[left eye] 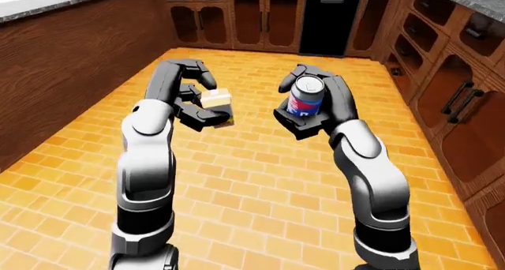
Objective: Move the drinks to the dining counter.
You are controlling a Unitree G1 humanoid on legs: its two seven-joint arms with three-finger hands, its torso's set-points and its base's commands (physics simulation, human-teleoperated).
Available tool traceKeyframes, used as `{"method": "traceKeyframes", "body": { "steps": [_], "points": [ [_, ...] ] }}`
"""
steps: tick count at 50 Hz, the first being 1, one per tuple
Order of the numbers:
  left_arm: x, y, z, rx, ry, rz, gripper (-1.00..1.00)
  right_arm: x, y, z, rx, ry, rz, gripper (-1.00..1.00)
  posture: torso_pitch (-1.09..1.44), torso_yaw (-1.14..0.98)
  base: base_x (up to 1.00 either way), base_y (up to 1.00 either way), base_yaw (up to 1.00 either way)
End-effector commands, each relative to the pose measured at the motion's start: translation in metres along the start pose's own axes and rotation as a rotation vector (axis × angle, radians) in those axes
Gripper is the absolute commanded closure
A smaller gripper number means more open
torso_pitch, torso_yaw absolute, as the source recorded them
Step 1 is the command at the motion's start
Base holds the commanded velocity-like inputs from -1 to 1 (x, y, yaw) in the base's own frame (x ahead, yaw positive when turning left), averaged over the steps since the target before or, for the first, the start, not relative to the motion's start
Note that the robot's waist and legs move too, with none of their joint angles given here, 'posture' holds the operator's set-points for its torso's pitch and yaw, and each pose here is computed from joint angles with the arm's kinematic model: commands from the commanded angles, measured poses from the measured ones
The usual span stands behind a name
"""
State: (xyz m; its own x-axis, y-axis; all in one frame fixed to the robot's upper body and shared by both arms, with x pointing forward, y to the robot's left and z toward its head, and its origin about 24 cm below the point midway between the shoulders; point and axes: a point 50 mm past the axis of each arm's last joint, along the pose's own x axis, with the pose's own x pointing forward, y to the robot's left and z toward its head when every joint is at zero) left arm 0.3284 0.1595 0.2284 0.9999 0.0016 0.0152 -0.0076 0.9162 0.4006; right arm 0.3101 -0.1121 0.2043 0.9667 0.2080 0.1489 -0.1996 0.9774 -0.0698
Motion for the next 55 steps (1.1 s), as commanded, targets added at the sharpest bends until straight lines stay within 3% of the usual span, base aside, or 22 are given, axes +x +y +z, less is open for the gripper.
{"method": "traceKeyframes", "body": {
  "steps": [1,16,31,55],
  "points": [
    [-0.007,0.008,0.03,0.012,-0.147,0.038,1.0,-0.002,-0.004,0.031,-0.015,-0.158,-0.024,1.0,0.0,0.0,1.0,0.0,0.0],
    [-0.01,0.015,0.03,0.008,-0.152,0.053,1.0,-0.007,0.004,0.038,-0.032,-0.163,0.017,1.0,0.0,0.0,0.18,0.02,0.87],
    [-0.01,0.017,0.032,0.014,-0.149,0.051,1.0,0.007,0.011,0.043,-0.107,-0.149,0.027,1.0,0.0,0.0,0.03,0.0,1.0],
    [-0.009,0.018,0.031,0.002,-0.149,0.054,1.0,0.007,0.012,0.047,-0.092,-0.159,0.039,1.0,0.0,0.0,0.03,0.0,1.0]
  ]
}}
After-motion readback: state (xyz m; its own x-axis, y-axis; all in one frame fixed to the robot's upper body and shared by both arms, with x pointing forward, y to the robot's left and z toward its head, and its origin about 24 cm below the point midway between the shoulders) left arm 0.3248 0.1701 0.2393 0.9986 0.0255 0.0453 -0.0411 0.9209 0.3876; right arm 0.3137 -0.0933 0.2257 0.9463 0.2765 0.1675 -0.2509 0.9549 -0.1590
